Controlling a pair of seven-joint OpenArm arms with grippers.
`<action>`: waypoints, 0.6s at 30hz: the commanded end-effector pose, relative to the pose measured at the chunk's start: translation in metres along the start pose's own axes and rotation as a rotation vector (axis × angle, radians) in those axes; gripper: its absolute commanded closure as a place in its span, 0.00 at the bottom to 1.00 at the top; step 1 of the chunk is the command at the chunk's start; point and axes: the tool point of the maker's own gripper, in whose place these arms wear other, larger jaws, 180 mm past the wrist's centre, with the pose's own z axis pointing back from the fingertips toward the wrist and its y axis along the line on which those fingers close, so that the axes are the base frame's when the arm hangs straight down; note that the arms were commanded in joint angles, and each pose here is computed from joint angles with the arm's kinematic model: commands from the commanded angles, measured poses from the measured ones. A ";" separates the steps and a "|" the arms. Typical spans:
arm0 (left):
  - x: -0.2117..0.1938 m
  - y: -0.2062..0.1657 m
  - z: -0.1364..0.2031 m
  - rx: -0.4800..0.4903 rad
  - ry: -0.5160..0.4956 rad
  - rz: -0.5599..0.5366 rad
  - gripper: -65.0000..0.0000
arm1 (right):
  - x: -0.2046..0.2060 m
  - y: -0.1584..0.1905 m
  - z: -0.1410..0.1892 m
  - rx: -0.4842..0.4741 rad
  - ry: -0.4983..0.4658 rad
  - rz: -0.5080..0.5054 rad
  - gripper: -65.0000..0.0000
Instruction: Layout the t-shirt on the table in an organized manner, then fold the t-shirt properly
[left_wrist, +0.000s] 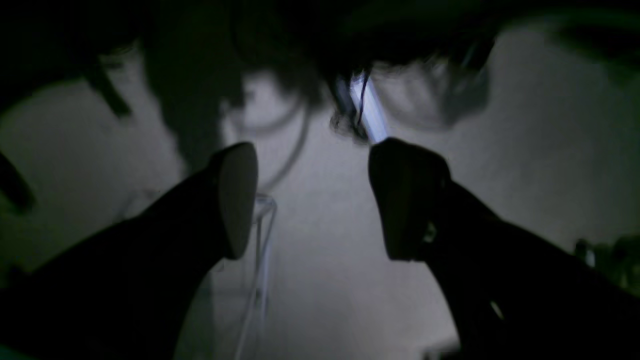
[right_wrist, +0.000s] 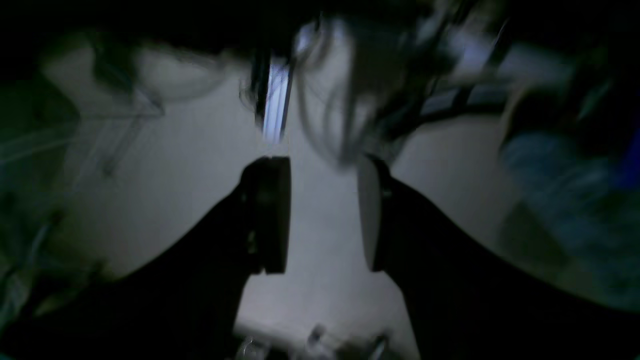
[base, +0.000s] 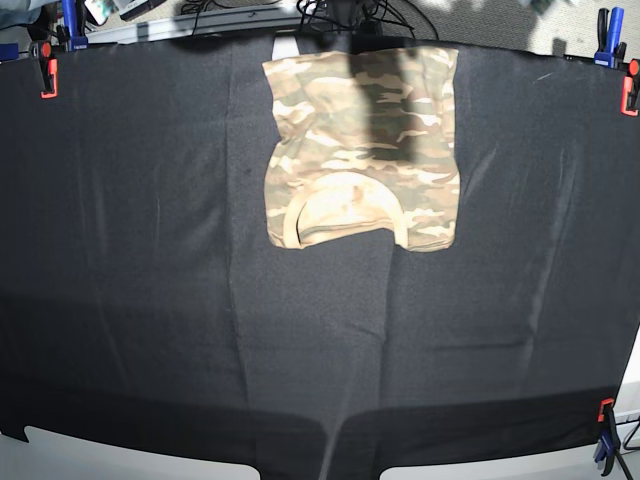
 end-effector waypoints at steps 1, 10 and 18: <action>-0.010 -0.002 -0.012 -0.029 0.012 0.024 0.45 | -0.005 -0.002 -0.011 0.027 0.019 -0.003 0.67; -0.112 0.007 -0.126 -0.078 0.264 0.197 0.45 | -0.049 -0.029 -0.159 0.097 0.230 -0.188 0.67; -0.112 0.021 -0.167 -0.055 0.258 0.287 0.45 | -0.018 -0.043 -0.212 0.087 0.221 -0.267 0.67</action>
